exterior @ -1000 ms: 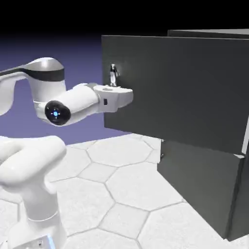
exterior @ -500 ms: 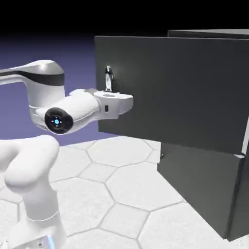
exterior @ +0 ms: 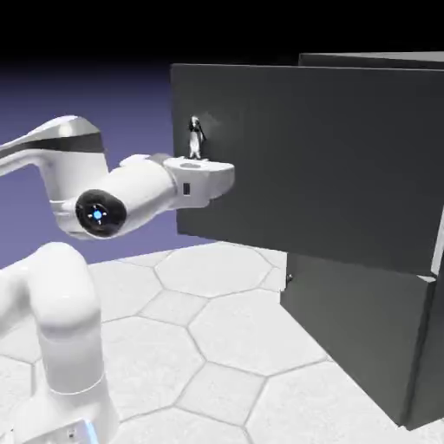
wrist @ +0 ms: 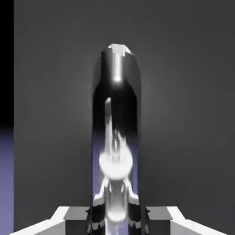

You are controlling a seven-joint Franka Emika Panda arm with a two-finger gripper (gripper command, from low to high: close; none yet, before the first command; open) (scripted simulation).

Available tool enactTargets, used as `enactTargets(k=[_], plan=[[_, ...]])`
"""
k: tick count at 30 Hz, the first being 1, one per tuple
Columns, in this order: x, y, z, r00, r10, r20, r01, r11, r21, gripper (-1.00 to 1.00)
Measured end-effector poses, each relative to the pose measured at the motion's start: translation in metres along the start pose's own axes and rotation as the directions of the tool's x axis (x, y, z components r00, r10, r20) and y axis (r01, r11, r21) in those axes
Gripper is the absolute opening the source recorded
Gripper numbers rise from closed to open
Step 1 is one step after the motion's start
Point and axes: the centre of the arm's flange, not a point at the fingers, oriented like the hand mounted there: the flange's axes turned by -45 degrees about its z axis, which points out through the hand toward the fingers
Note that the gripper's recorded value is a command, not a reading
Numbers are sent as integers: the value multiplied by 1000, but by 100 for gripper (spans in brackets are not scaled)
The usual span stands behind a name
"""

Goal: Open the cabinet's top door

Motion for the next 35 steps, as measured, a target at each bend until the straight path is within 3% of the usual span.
enactTargets(k=[20, 34, 35], plan=[[1, 102, -169, 1000, -1, 1, 1, 907, 421, -100], [1, 198, -247, 1000, -1, 1, 0, 761, 648, -100], [1, 203, -249, 1000, -1, 2, 0, 754, 657, 100]])
